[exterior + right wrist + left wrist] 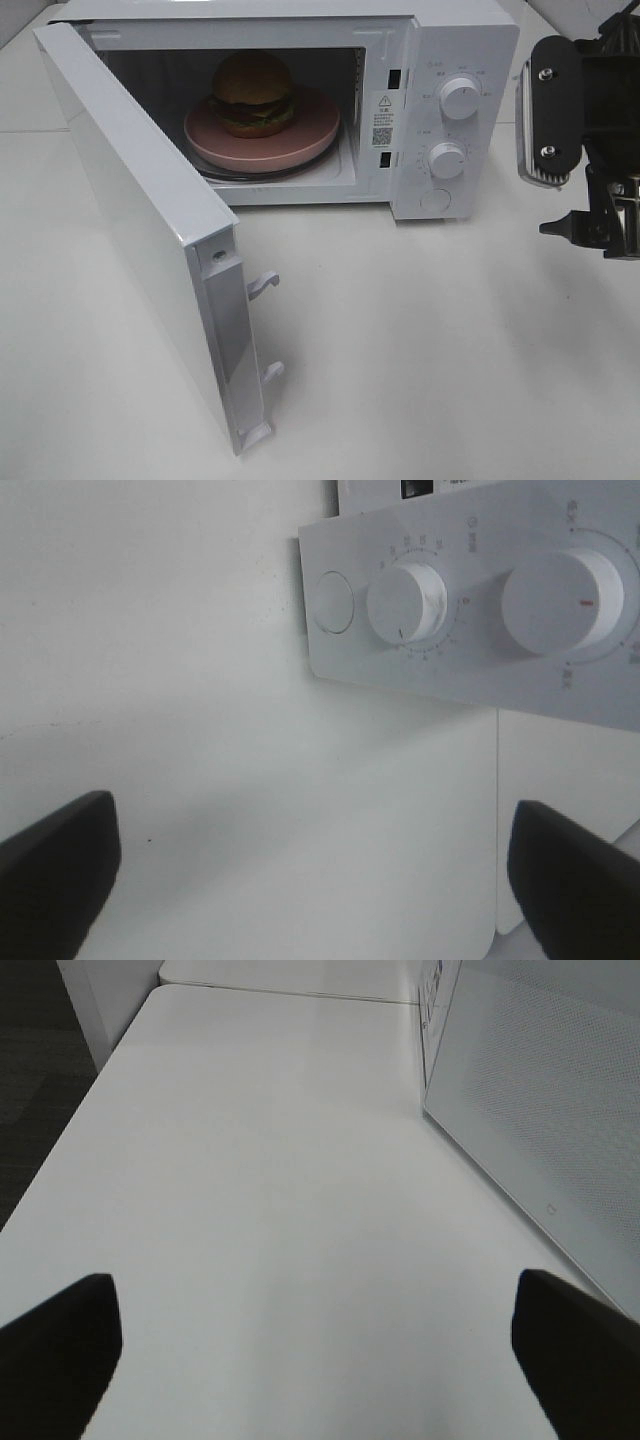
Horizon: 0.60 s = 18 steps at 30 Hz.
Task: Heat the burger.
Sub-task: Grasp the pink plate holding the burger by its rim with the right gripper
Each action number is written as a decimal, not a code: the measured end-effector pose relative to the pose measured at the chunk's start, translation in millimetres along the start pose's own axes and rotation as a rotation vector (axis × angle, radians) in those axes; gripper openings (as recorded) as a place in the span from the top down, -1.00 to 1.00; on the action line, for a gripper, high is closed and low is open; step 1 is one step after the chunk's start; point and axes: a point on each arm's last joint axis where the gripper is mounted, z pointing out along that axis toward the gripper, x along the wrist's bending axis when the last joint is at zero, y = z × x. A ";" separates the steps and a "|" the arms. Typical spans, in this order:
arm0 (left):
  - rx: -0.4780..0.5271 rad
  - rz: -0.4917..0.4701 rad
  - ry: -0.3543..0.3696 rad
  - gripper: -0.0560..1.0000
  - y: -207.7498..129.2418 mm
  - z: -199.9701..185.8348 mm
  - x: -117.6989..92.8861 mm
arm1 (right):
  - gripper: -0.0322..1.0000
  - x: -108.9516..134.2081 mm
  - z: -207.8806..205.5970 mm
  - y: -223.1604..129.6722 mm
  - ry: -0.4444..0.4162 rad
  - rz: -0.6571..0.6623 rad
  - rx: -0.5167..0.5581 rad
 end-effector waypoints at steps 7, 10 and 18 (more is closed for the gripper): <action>0.000 0.000 0.000 -0.96 0.0 0.0 0.0 | -0.98 9.8 14.0 23.9 0.035 -0.136 -0.011; 0.000 0.000 0.000 -0.96 0.0 0.0 0.0 | -0.99 9.9 19.8 33.9 0.041 -0.166 -0.013; 0.000 0.000 0.000 -0.96 0.0 0.0 0.0 | -0.98 2.9 39.6 68.2 0.058 -0.229 -0.047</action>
